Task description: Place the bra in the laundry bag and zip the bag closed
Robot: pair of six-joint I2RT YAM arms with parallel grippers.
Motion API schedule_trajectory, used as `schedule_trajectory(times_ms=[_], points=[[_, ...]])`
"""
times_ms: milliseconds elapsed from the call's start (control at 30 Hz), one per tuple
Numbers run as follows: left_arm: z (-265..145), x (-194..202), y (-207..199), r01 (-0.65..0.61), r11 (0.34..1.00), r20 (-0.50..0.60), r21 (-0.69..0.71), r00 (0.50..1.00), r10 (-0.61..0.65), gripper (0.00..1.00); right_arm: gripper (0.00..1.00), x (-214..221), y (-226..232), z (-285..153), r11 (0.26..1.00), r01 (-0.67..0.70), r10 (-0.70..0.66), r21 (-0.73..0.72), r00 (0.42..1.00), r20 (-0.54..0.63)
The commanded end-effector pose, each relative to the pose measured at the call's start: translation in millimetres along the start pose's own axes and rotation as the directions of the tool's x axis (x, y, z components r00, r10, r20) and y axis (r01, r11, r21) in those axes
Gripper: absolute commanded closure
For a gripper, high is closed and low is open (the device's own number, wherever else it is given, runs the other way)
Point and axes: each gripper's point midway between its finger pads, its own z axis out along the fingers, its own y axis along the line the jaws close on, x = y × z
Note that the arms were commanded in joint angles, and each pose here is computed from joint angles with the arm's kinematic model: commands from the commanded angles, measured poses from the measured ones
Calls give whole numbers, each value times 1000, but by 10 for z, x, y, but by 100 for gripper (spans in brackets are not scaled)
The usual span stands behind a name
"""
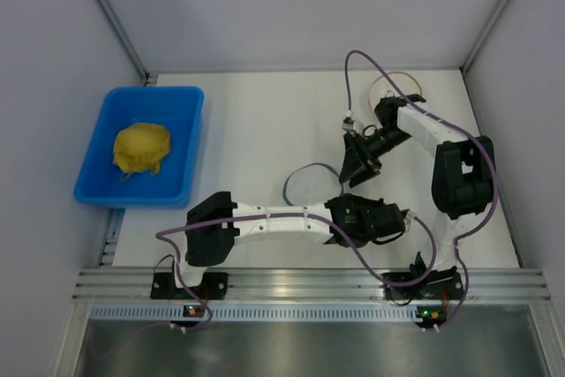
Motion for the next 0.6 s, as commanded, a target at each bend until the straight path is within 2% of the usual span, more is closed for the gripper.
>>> schedule_trajectory(times_ms=[0, 167, 233, 267, 300, 400, 567], points=[[5, -101, 83, 11, 1000, 21, -21, 1000, -10, 100, 30, 106, 92, 118, 996, 0, 0, -91, 1000, -3], [41, -97, 102, 2, 1000, 17, -28, 1000, -2, 100, 35, 138, 161, 245, 990, -10, 5, -141, 999, -38], [38, -96, 123, 3, 999, 17, -33, 1000, -3, 100, 44, 158, 183, 295, 988, -12, 3, -153, 998, -59], [42, -91, 123, 5, 1000, 16, -31, 1000, -4, 100, 51, 152, 190, 303, 988, -6, -4, -154, 998, -63], [47, -81, 118, 7, 1000, 13, -29, 1000, -6, 100, 71, 149, 198, 318, 988, -1, -10, -157, 998, -68], [35, -58, 64, 16, 1000, 16, -13, 1000, -16, 100, 100, 89, 199, 319, 988, 14, -25, -153, 997, -70], [-37, -7, -67, 10, 1000, 20, 6, 1000, -10, 100, 100, -125, 125, 242, 992, 52, -55, -111, 998, -29]])
